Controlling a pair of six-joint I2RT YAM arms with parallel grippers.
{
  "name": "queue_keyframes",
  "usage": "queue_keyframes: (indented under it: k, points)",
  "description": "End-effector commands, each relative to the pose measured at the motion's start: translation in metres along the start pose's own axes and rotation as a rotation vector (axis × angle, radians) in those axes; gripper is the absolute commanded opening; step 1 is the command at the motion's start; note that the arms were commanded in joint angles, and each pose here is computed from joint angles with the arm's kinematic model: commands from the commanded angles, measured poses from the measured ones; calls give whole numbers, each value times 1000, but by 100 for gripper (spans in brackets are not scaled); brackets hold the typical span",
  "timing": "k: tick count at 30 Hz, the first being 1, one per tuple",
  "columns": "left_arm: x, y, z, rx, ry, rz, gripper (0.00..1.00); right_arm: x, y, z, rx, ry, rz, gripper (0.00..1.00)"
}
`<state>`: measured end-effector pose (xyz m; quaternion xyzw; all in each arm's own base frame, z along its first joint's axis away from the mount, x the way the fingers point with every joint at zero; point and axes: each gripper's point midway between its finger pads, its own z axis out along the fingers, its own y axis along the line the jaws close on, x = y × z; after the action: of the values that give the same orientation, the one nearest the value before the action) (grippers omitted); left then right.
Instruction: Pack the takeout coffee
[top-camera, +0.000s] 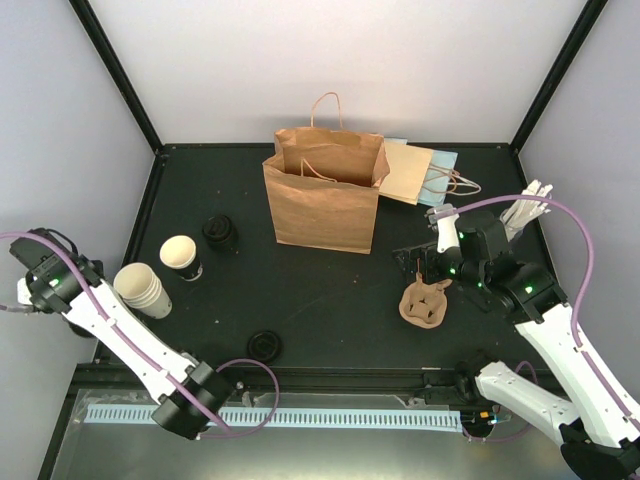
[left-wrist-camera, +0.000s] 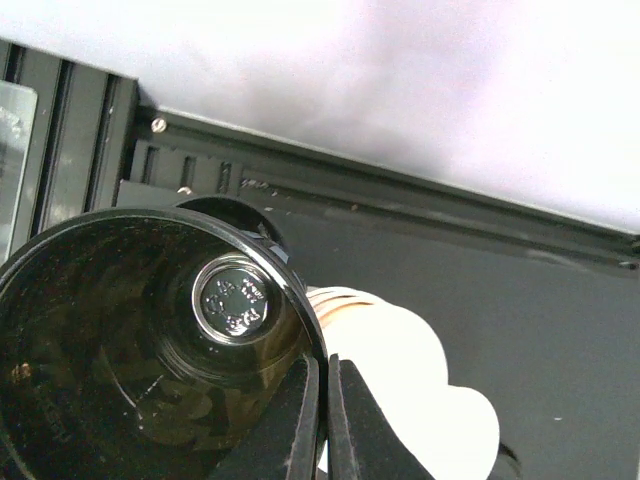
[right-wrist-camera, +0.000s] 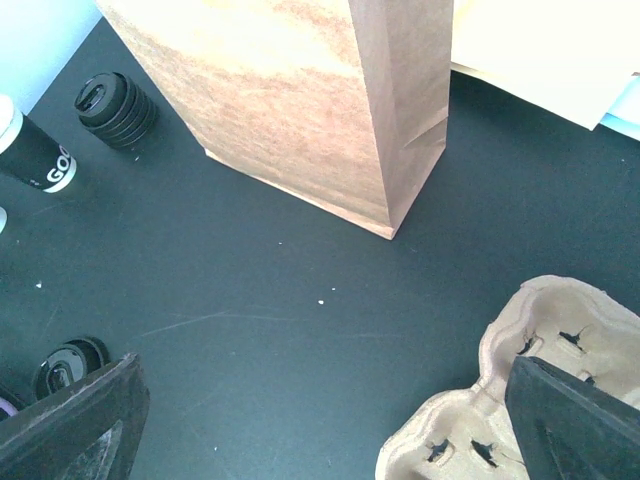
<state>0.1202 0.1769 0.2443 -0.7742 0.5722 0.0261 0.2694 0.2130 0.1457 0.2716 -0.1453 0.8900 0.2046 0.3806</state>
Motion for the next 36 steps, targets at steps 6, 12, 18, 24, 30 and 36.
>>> queue_keyframes:
  k: [6,12,18,24,30,36]
  points:
    - [-18,-11,-76,139,-135,16,2,-12,2,-9,0,-35,-17,100]
    - [-25,-20,-105,230,-200,8,2,-12,2,-8,-3,-31,-17,100]
    - [-23,-51,-141,455,-224,49,1,-15,2,-5,2,-28,-21,100]
    - [-9,-90,-174,745,-189,119,2,-17,4,-4,-5,-23,-22,100]
    - [16,-126,-182,961,-51,207,2,-22,4,-5,-2,-32,-24,100]
    - [37,-155,-186,1099,25,302,2,-24,6,-3,-10,-28,-20,100]
